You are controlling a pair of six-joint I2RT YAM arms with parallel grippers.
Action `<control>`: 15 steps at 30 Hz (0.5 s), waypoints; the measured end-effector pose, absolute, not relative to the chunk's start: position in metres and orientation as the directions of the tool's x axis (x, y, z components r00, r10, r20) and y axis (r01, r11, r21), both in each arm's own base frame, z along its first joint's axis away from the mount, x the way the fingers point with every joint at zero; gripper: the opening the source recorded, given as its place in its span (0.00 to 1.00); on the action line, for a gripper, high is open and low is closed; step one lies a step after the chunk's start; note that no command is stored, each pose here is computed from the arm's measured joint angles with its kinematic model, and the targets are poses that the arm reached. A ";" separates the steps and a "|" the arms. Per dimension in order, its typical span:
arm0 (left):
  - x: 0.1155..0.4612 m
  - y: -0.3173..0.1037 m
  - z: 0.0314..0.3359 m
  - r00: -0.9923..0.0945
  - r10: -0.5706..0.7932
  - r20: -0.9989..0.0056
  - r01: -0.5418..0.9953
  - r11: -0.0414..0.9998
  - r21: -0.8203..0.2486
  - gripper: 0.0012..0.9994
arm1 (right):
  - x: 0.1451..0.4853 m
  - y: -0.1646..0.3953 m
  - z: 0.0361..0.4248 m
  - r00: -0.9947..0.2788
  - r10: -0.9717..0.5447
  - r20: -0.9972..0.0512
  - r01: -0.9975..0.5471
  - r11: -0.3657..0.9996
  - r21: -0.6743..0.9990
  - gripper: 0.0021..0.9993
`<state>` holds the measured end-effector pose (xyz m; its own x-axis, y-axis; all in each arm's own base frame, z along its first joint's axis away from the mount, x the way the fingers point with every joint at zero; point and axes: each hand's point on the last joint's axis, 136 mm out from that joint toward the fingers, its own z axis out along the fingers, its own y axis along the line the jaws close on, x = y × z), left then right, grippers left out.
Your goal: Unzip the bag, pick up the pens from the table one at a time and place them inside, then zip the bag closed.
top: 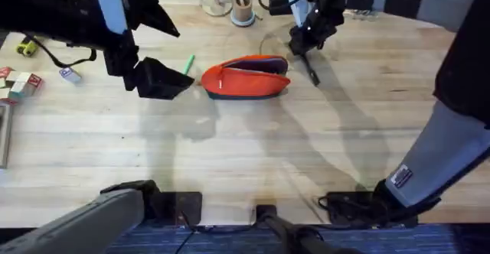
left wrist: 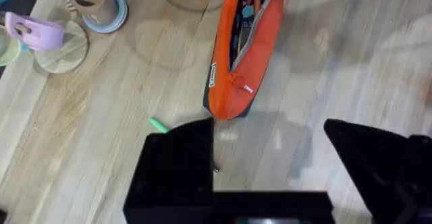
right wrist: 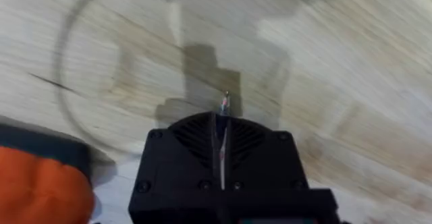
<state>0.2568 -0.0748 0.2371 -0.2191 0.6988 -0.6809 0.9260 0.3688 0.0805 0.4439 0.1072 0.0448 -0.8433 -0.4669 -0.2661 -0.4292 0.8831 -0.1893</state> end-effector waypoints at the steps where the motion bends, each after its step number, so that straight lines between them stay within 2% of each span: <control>1: 0.257 -0.075 0.237 -0.219 0.699 -0.681 0.926 0.369 0.081 0.99 | 0.444 0.104 0.047 -0.843 -0.469 -0.264 -0.428 0.881 -0.201 0.03; 6: 0.257 -0.075 0.237 -0.219 0.699 -0.681 0.926 0.369 0.081 0.99 | 0.447 0.097 0.077 -0.827 -0.465 -0.317 -0.405 0.883 -0.238 0.03; 7: 0.257 -0.075 0.237 -0.219 0.699 -0.681 0.926 0.369 0.081 0.99 | 0.449 0.096 0.102 -0.807 -0.463 -0.367 -0.392 0.884 -0.254 0.03; 8: 0.257 -0.075 0.237 -0.219 0.699 -0.681 0.926 0.369 0.081 0.99 | 0.449 0.096 0.111 -0.798 -0.464 -0.385 -0.390 0.884 -0.258 0.03; 9: 0.257 -0.075 0.237 -0.219 0.699 -0.681 0.926 0.369 0.081 0.99 | 0.448 0.098 0.134 -0.765 -0.484 -0.424 -0.404 0.874 -0.270 0.03; 15: 0.257 -0.075 0.237 -0.219 0.699 -0.681 0.926 0.369 0.081 0.99 | 0.434 0.124 0.167 -0.665 -0.566 -0.487 -0.525 0.818 -0.233 0.03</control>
<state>0.2568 -0.0748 0.2371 -0.2191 0.6988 -0.6809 0.9260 0.3688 0.0805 0.4341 0.1245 0.1671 -0.6655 -0.5658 -0.4868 -0.5254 0.8184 -0.2330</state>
